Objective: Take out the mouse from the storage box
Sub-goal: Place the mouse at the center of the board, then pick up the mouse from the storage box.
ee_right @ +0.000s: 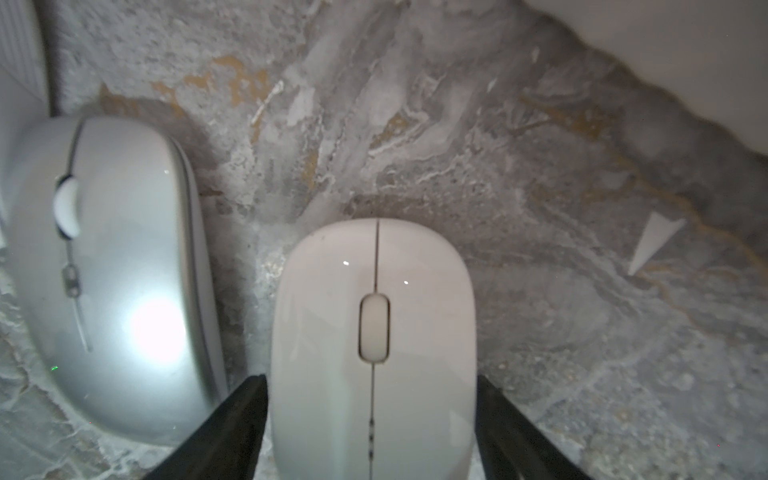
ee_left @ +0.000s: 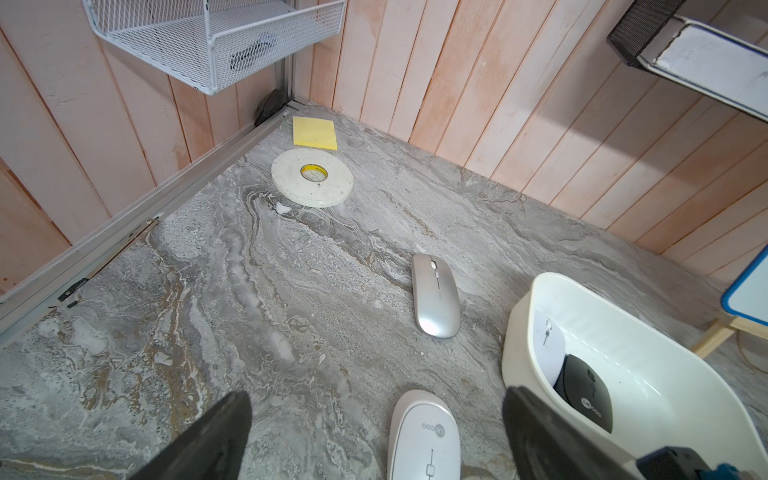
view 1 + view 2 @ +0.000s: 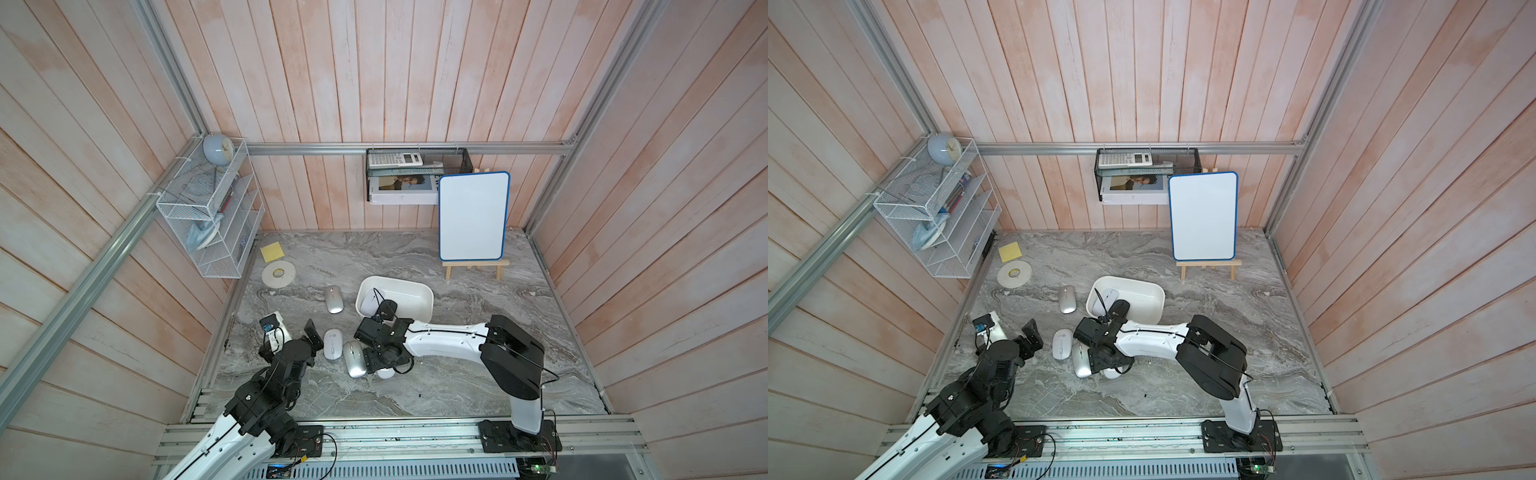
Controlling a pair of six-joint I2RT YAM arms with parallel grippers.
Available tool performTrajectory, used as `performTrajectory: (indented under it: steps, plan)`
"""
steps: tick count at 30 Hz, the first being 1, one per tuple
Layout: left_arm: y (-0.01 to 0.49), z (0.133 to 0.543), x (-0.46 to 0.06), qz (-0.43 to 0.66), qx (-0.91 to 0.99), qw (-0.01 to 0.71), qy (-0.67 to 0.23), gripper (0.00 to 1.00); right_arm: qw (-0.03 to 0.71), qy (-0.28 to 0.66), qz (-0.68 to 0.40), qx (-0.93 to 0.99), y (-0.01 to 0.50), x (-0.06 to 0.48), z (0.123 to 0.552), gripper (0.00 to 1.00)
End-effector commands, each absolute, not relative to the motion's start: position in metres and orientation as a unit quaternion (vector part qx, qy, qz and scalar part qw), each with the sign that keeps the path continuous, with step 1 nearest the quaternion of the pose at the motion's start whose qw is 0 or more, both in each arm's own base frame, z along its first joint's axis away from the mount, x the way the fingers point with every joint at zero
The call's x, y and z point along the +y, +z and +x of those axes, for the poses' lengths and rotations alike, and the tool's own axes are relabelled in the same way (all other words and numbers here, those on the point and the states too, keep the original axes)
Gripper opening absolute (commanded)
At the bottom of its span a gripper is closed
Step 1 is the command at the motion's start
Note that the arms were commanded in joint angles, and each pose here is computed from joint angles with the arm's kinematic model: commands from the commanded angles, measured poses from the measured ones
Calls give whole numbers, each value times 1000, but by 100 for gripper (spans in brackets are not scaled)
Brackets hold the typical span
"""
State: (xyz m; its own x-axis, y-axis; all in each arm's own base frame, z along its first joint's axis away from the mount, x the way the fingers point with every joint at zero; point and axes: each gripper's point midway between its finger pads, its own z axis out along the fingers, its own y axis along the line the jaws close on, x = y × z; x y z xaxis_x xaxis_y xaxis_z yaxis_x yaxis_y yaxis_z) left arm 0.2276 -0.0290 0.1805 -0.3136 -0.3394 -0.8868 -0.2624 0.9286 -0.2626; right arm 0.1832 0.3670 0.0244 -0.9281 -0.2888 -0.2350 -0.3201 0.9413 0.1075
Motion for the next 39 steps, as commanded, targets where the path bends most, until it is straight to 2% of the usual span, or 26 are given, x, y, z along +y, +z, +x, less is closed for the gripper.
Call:
performTrajectory:
  steps: [1, 9, 13, 17, 23, 27, 31, 39]
  plan:
    - [179, 228, -25, -191, 808, 557, -23, 100, 147, 62, -168, 973, 51, 361, 187, 83]
    - [172, 238, -52, -146, 828, 538, -58, 100, 263, 22, -185, 947, 138, 324, 213, 84]
    - [181, 248, -87, -100, 846, 512, -110, 100, 347, -14, -156, 925, 177, 288, 230, 86]
    - [192, 262, -125, -56, 868, 472, -144, 100, 404, -22, -142, 904, 193, 254, 241, 87]
    - [197, 283, -174, 5, 897, 410, -166, 100, 421, -2, -94, 902, 187, 205, 248, 89]
    - [187, 296, -201, 35, 919, 364, -149, 100, 423, -5, -65, 904, 175, 173, 251, 90]
    - [167, 308, -227, 60, 940, 314, -116, 99, 423, -5, -46, 905, 162, 150, 252, 90]
    - [123, 328, -269, 94, 967, 228, -69, 91, 420, 0, -14, 907, 131, 117, 253, 91]
